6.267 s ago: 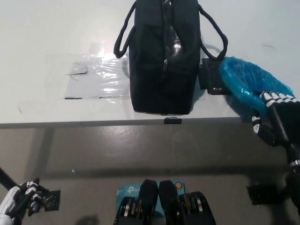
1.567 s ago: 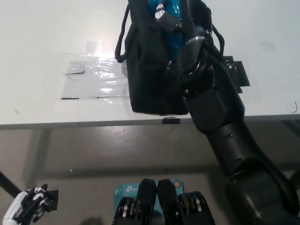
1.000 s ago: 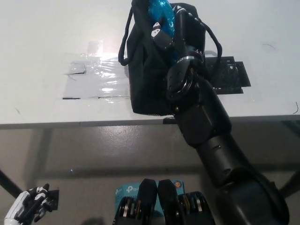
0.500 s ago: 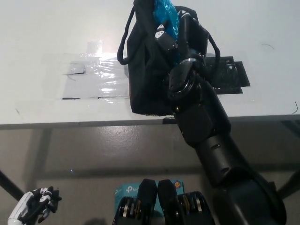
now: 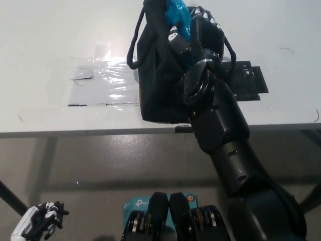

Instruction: The robot uses its right hand to pick up a stack of plates kept in the middle of the desk and put it inside a bag kept next to it

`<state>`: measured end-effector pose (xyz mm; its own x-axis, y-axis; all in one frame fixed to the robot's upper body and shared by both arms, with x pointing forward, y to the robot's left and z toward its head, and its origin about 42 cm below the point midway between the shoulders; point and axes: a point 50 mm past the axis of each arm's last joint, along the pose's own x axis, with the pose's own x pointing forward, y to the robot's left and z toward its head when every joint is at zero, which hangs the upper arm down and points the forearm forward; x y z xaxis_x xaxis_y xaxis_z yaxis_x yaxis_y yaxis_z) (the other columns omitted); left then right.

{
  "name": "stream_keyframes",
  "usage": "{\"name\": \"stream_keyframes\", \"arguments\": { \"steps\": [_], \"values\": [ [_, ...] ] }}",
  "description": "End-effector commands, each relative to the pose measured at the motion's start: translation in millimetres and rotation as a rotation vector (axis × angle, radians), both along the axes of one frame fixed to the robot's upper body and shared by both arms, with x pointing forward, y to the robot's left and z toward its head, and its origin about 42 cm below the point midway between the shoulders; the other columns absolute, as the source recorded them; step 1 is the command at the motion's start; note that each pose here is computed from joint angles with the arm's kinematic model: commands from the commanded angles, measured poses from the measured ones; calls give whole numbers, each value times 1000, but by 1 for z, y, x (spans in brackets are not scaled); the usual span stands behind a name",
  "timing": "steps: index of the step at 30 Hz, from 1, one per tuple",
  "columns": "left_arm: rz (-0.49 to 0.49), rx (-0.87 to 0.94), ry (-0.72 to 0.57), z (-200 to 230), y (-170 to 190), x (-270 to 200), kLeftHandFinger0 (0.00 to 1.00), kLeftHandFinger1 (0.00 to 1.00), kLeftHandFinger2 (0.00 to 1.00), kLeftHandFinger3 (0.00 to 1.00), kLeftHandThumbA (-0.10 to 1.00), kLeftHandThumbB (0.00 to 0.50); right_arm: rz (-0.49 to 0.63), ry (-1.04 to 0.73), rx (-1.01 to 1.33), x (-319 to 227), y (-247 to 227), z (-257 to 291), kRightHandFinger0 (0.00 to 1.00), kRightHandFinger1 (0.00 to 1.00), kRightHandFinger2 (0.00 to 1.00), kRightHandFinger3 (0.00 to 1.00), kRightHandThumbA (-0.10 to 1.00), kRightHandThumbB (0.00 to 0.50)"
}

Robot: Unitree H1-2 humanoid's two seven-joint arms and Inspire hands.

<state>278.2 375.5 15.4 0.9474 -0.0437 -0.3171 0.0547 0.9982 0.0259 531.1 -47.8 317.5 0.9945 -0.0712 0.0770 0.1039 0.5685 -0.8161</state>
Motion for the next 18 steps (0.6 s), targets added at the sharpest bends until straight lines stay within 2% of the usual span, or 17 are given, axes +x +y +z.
{"name": "stream_keyframes", "arguments": {
  "steps": [1,4,6,11,13,18],
  "values": [
    [-19,17,-46,7,5,2,15,268,441,452,453,500,5,72,-143,5,-6,17,1000,1000,1000,1000,913,500],
    [-17,8,-38,6,5,1,16,270,435,439,428,500,10,48,-155,6,-5,32,1000,1000,1000,1000,940,500],
    [-15,19,-34,6,5,1,15,266,428,432,422,500,16,9,-151,6,-5,52,1000,1000,1000,1000,896,500],
    [-19,22,-38,6,5,0,16,262,431,426,425,500,13,-10,-180,6,-3,66,1000,1000,1000,1000,886,500],
    [-8,5,-25,5,5,0,23,274,434,415,390,500,11,-50,-199,7,2,99,1000,1000,1000,1000,929,500],
    [-9,1,-22,3,4,-2,23,272,436,414,384,500,3,-46,-191,6,3,103,1000,1000,1000,1000,912,500]
  ]
}}
